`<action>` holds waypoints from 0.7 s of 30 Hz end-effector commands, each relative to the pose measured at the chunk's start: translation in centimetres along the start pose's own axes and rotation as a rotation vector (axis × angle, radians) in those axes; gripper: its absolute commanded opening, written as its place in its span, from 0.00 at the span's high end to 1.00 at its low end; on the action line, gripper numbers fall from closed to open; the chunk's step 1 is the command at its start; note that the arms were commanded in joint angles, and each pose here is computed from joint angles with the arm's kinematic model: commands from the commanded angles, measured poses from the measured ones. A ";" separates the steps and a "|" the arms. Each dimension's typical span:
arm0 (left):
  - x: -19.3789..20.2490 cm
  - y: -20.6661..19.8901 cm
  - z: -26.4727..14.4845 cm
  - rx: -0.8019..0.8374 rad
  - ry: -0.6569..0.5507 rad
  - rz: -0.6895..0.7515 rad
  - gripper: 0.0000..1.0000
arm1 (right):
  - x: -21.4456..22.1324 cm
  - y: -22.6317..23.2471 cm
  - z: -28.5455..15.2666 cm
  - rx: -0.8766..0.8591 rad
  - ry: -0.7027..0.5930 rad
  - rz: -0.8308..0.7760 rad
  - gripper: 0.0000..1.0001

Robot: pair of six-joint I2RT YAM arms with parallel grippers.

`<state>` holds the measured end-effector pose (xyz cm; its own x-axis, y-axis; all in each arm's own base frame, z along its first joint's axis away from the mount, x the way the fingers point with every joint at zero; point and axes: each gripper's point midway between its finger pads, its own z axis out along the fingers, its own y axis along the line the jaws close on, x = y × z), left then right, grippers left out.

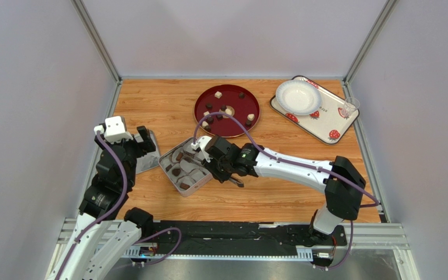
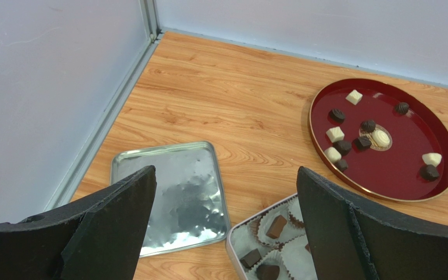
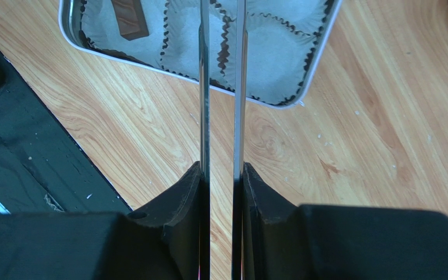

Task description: Pack the chocolate

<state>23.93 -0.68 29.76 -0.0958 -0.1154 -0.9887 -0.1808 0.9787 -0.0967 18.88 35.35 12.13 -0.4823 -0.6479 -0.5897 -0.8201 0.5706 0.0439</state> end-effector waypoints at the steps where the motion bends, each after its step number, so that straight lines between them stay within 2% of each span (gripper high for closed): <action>1: -0.6 0.1 0.1 -0.007 -0.027 -0.003 0.02 | -1.5 1.1 1.3 -0.021 -0.053 0.010 0.75; 10: -0.6 0.1 0.1 -0.005 -0.026 -0.003 0.02 | -0.2 0.7 2.8 0.002 0.001 -0.003 0.70; 12: -0.6 0.1 0.1 -0.007 -0.027 -0.003 0.02 | -0.1 0.7 2.9 -0.003 0.005 -0.010 0.65; 21: -0.6 0.2 0.1 -0.010 -0.026 -0.001 0.02 | -0.3 0.9 3.1 -0.014 0.007 -0.017 0.61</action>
<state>23.93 -0.68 29.76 -0.0958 -0.1154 -0.9887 -0.1808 0.9787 -0.0967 18.54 36.05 8.38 -0.4953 -0.6930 -0.5239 -0.8261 0.5623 0.0373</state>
